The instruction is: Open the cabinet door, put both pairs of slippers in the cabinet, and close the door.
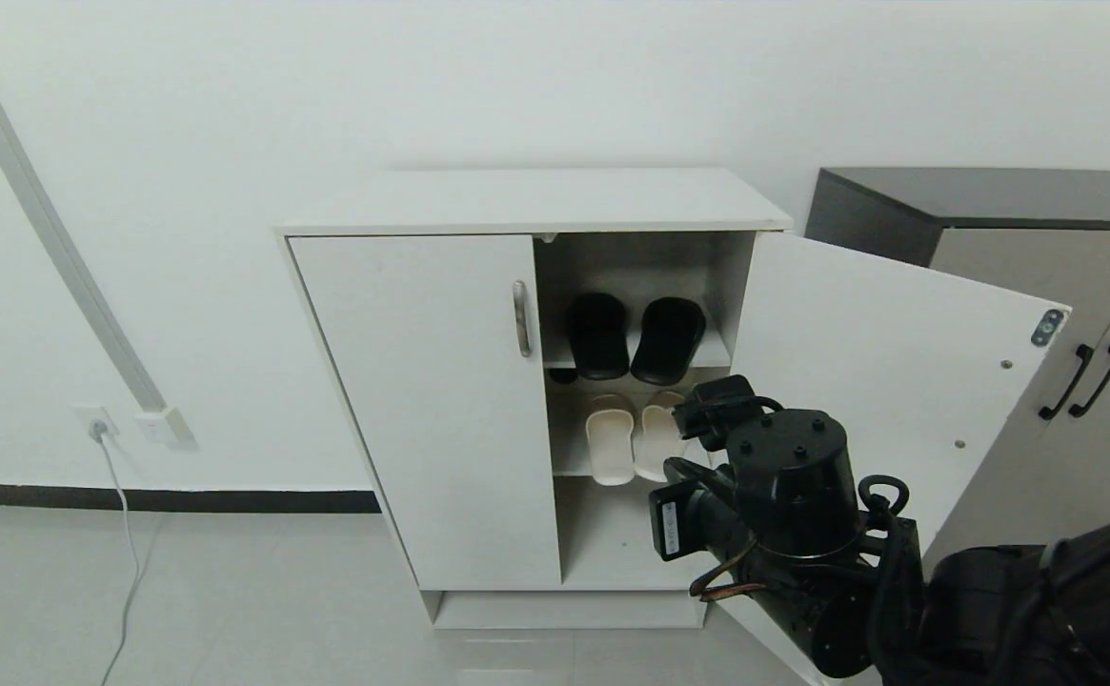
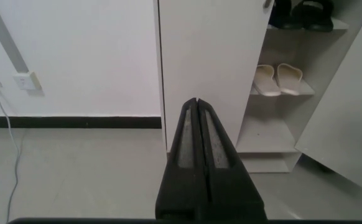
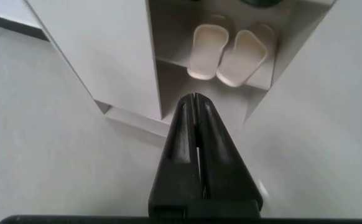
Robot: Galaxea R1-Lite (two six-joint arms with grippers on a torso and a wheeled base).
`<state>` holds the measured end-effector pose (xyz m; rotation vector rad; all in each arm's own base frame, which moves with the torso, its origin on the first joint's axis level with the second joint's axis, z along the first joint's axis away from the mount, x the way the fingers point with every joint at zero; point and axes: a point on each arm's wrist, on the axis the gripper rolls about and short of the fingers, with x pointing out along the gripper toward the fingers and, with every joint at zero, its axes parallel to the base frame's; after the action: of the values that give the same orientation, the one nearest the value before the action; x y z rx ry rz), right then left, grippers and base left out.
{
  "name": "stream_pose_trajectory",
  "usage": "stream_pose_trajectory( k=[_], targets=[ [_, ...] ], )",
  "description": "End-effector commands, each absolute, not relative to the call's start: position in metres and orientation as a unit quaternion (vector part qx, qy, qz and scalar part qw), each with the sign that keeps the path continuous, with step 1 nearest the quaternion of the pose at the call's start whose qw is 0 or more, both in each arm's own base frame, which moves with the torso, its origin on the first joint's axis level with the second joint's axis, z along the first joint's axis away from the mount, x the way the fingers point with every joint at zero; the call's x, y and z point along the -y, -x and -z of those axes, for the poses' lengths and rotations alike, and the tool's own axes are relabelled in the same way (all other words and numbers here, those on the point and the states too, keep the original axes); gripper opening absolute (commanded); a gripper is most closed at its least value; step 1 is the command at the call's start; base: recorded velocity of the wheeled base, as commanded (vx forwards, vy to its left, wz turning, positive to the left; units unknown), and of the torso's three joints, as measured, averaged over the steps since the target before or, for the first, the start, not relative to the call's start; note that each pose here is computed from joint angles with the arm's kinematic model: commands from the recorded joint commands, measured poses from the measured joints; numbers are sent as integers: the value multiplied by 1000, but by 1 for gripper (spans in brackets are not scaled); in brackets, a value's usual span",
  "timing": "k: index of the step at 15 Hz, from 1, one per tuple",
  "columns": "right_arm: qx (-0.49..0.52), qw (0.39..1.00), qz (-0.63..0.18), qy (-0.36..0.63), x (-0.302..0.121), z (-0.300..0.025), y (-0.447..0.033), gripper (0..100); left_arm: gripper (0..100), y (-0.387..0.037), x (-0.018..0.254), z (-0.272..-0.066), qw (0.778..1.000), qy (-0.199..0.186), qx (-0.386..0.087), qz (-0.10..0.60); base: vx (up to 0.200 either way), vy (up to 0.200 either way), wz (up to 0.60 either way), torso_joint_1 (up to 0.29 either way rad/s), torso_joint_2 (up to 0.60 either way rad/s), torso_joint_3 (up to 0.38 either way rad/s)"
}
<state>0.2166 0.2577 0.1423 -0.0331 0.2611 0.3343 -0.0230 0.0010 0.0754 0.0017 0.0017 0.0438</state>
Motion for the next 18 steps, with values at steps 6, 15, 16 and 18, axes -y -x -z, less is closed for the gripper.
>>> stream_pose_trajectory(
  k=[6,15,16,18],
  targets=[
    [-130,977,-166,17,-258,-142,-217,0,0,23,-1,-75,1000,-1,-2,-22,0,0,0,139,-474,-328],
    [-133,977,-165,21,-258,-139,-217,0,0,23,-1,-75,1000,-1,-2,-22,0,0,0,201,-511,-319],
    [-133,977,-165,20,-258,-139,-217,0,0,23,-1,-75,1000,-1,-2,-22,0,0,0,222,-549,-310],
    [-133,977,-165,21,-258,-139,-217,0,0,23,-1,-75,1000,-1,-2,-22,0,0,0,239,-559,-322]
  ],
)
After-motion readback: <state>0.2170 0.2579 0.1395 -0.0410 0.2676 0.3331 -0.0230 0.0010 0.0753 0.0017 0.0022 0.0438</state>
